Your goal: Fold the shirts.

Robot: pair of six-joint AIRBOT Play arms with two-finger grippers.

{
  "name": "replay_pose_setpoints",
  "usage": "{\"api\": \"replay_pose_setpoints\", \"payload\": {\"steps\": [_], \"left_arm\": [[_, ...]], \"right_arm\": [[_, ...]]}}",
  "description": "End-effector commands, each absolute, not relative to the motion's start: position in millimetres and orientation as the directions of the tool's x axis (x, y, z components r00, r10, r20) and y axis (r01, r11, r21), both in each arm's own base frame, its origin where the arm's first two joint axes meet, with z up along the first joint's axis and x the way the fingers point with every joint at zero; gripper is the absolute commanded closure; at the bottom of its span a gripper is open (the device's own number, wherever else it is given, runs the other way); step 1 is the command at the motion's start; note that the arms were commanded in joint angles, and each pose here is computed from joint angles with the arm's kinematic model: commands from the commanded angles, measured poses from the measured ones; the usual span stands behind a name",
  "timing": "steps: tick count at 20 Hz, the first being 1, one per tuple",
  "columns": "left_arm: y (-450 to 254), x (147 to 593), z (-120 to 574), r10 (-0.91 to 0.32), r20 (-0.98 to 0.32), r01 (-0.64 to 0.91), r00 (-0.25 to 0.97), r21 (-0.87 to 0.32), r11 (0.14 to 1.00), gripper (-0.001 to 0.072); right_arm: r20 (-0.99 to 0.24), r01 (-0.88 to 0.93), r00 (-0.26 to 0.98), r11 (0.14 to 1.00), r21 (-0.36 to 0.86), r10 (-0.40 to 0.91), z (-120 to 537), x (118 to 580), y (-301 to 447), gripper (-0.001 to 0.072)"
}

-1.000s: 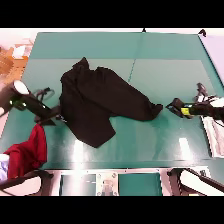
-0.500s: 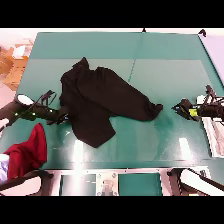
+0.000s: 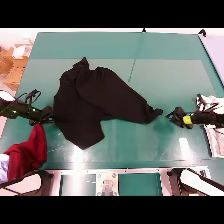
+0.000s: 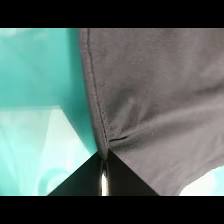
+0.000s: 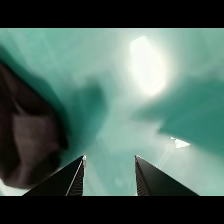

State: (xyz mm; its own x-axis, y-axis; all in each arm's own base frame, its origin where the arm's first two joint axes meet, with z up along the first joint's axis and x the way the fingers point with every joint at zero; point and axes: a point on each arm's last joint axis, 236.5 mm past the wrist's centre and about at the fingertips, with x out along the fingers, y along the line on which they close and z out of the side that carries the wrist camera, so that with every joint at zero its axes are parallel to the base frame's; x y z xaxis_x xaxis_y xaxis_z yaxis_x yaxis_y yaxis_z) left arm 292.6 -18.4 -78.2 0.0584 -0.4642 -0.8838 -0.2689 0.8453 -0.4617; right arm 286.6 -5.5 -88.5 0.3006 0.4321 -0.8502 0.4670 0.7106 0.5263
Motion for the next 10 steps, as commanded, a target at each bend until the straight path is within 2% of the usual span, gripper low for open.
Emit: {"api": "replay_pose_setpoints", "payload": {"steps": [1,4,10], "left_arm": [[-7,292,-80,-0.441,-0.895,-0.273,0.063,-0.441,0.855,0.0685],[-7,292,-80,-0.442,-0.895,-0.274,0.063,-0.441,0.855,0.0685],[-7,291,-80,-0.438,-0.897,-0.273,0.059,-0.437,0.857,0.0685]], "right_arm": [[-0.827,0.425,0.263,0.71,0.562,0.497,-101,273,28,0.0336],[-0.78,0.35,0.299,0.697,0.626,0.55,-89,287,57,0.0337],[-0.725,0.301,0.416,0.669,0.68,0.549,-80,323,79,0.0337]]}}
